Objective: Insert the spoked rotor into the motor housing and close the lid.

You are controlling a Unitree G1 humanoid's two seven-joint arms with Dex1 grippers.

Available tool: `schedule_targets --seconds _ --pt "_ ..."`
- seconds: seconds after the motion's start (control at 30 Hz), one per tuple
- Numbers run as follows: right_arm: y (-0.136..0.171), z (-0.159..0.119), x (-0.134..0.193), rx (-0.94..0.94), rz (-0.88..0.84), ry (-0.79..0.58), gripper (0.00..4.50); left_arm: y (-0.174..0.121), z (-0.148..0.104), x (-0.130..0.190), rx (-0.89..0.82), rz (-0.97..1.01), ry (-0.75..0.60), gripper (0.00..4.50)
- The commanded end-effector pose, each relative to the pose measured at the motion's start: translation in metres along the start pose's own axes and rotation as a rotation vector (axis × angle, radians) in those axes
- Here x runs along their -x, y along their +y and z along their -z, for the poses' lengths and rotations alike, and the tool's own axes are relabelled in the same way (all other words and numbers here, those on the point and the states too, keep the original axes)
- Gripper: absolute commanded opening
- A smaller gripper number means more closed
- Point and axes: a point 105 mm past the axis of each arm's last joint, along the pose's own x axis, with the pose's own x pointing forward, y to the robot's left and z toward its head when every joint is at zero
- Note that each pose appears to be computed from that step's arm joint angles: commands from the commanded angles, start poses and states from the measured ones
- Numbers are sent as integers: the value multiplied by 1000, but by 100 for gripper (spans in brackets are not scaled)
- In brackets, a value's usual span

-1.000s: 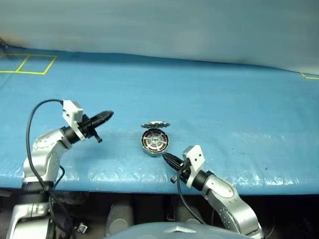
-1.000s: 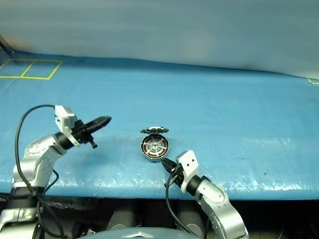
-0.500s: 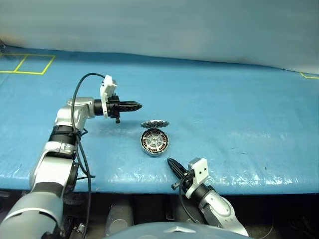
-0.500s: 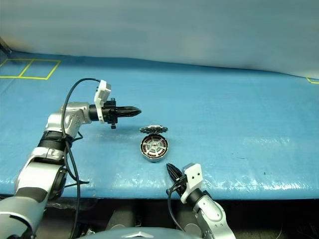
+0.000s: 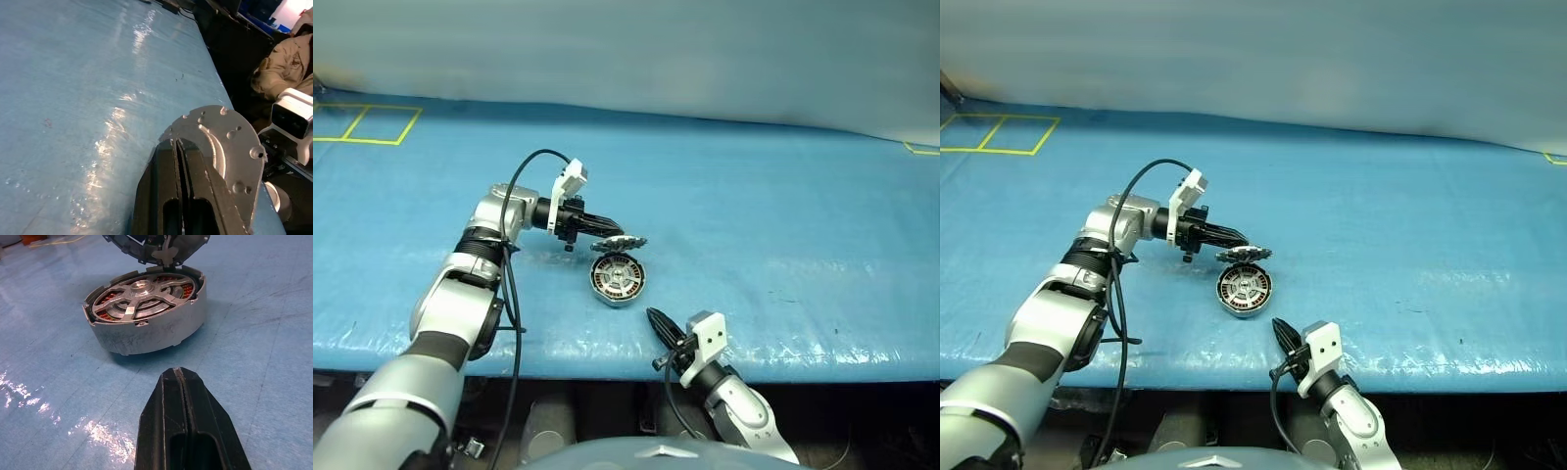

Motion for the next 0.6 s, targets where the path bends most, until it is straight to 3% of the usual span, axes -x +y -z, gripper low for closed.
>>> schedule_targets --seconds 0.03,0.43,0.6 --pt "-1 -6 -1 15 8 -24 0 -9 2 -2 -9 47 6 8" --pt "-10 -11 -9 -9 66 -2 0 -19 55 8 56 -3 138 8" --pt "-15 -27 -11 -46 106 11 0 -20 68 8 52 -51 156 8"
